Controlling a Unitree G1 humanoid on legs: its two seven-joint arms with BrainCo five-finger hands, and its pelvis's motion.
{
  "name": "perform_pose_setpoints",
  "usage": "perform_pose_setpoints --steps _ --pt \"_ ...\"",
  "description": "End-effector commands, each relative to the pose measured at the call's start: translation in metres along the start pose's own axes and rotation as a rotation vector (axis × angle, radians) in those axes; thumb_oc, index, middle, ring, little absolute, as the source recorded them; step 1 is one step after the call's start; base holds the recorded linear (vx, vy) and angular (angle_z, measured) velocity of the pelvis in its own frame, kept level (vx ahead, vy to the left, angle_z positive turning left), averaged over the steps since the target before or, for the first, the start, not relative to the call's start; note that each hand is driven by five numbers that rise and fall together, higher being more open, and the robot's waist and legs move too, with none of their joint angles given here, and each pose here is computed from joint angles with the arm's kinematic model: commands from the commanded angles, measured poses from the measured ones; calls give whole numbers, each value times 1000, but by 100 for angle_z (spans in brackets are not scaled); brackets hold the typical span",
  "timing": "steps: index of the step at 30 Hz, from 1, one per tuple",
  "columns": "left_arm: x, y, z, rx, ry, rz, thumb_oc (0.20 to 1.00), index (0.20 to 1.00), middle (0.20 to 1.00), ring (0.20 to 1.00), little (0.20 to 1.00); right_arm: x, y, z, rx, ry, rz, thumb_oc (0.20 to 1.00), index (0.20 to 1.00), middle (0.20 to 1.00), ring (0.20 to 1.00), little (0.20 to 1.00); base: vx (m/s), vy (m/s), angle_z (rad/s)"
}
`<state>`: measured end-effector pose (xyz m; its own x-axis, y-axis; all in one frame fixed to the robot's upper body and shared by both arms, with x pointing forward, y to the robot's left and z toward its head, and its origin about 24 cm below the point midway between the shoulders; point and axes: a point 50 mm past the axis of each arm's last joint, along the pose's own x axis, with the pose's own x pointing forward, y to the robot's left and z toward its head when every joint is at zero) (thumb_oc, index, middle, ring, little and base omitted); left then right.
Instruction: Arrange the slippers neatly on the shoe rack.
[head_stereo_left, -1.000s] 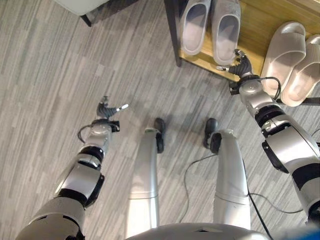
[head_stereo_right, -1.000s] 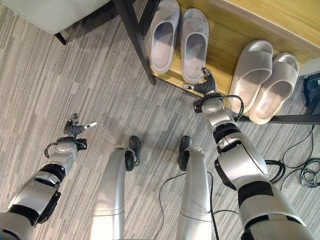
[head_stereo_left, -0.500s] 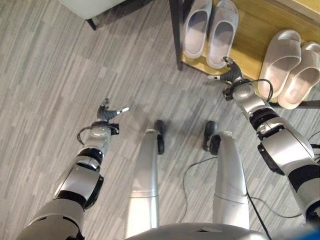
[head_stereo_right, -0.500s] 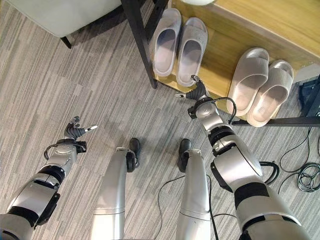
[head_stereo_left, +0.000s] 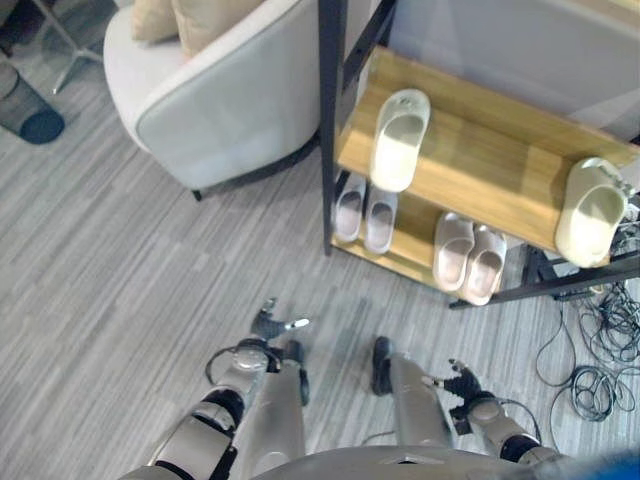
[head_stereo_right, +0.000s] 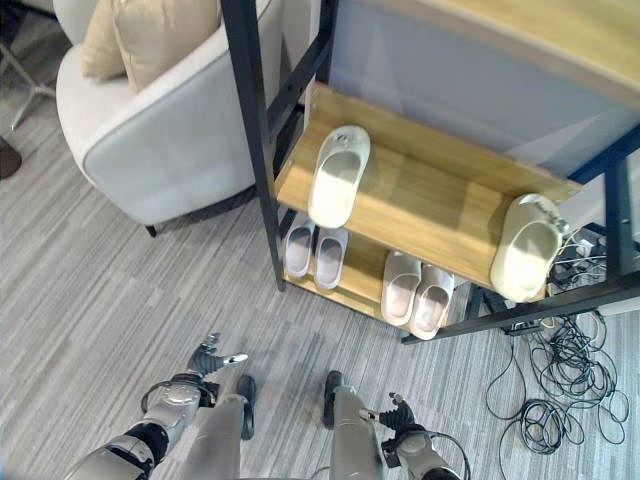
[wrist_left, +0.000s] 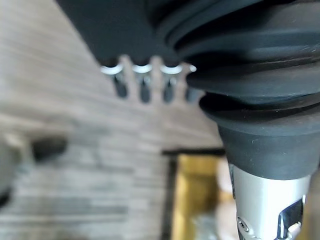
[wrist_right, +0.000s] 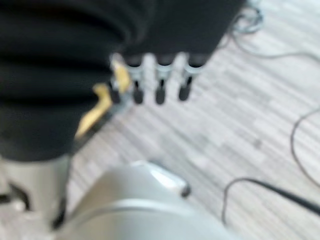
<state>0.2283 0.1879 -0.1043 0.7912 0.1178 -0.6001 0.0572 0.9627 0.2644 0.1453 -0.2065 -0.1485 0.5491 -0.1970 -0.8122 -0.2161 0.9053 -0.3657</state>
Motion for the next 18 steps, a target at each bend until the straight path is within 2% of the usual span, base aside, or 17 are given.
perform_pose_setpoints --steps 1,6,9,10,11,14,18 --pt "5 7 20 84 -90 -27 1000 1000 1000 1000 1000 8 -23 29 -128 -87 -48 1000 1000 1000 1000 1000 140 -37 6" --pt "0 -19 34 170 -179 -178 1000 1000 1000 1000 1000 -2 -16 -20 -191 59 4 1000 1000 1000 1000 1000 169 -62 -2" --pt "-10 -33 82 134 -406 -301 1000 1000 1000 1000 1000 -7 -12 -40 -211 114 31 1000 1000 1000 1000 1000 151 -73 -18" --pt "-42 -24 102 65 -557 -452 1000 1000 1000 1000 1000 -11 -14 -51 -170 149 28 1000 1000 1000 1000 1000 105 -68 -10" --pt "-62 -39 48 120 -473 -574 1000 1000 1000 1000 1000 -10 -13 -49 -160 164 34 1000 1000 1000 1000 1000 58 -45 -12" --pt "-67 -51 42 131 -441 -663 1000 1000 1000 1000 1000 -12 -9 -54 -155 164 34 1000 1000 1000 1000 1000 30 -29 -4" --pt "-91 -72 67 188 -562 -845 1000 1000 1000 1000 1000 -13 -8 -57 -147 185 19 1000 1000 1000 1000 1000 15 -6 2"
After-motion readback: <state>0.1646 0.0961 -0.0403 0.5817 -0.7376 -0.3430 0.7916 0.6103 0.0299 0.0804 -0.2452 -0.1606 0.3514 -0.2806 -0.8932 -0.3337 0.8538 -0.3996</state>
